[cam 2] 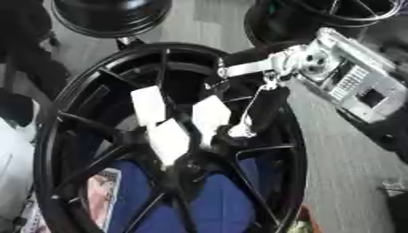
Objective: Pull the pin out of the wheel hub.
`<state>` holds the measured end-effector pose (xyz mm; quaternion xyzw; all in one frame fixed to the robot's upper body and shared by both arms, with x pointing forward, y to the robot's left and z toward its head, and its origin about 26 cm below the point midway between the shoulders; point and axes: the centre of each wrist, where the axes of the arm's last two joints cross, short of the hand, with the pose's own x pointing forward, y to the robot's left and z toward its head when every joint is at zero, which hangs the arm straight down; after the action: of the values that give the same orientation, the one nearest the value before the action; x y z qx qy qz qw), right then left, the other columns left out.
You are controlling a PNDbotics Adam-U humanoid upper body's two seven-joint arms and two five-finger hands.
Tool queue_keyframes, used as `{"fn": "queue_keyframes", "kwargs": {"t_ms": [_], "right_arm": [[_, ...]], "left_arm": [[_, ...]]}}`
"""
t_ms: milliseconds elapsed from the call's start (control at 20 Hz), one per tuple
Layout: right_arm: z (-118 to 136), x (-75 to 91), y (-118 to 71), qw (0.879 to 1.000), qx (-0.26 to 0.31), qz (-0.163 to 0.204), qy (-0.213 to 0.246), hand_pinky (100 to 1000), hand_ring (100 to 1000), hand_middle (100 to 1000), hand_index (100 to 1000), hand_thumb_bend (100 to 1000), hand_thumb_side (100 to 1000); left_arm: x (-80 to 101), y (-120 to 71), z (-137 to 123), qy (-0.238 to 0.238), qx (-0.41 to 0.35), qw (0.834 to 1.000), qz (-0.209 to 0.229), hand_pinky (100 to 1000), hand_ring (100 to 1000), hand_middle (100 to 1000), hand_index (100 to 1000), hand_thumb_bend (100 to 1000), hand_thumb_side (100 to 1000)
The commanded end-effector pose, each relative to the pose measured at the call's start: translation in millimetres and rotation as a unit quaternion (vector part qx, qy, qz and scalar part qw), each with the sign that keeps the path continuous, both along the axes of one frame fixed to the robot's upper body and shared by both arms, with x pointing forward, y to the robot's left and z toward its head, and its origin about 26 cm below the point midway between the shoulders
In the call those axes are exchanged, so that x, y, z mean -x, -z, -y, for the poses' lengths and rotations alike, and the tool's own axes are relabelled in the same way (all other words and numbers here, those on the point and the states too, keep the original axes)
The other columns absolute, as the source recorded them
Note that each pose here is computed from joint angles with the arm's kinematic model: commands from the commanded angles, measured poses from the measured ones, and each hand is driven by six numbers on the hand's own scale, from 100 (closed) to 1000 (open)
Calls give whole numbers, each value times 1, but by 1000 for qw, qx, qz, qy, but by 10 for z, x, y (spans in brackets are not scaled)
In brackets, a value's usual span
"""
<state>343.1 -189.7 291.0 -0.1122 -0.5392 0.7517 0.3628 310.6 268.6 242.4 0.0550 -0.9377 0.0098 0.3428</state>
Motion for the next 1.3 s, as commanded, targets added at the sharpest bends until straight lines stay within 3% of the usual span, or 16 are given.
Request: {"fn": "queue_keyframes", "kwargs": {"t_ms": [50, 300, 650, 1050, 1300], "right_arm": [[101, 89, -259, 999, -13, 42, 17, 876, 753, 560, 528, 100, 225], [227, 248, -557, 995, -38, 85, 48, 877, 755, 562, 529, 100, 249], [784, 357, -779, 974, -40, 139, 177, 880, 763, 582, 550, 167, 314], [1634, 370, -888, 919, -55, 164, 354, 885, 780, 629, 598, 180, 310], [2149, 333, -781, 873, -52, 153, 461, 911, 878, 789, 771, 350, 326]], "left_arm": [[33, -69, -16, -3, -2, 1000, 13, 670, 720, 495, 796, 100, 717], [39, -51, -41, -10, -4, 1000, 9, 670, 720, 495, 796, 100, 716], [49, -46, -92, -25, -8, 1000, 9, 671, 720, 495, 796, 100, 714], [56, -63, -142, -41, -5, 999, 14, 671, 720, 493, 796, 100, 714], [59, -66, -162, -48, -3, 999, 17, 672, 720, 494, 796, 100, 713]]}}
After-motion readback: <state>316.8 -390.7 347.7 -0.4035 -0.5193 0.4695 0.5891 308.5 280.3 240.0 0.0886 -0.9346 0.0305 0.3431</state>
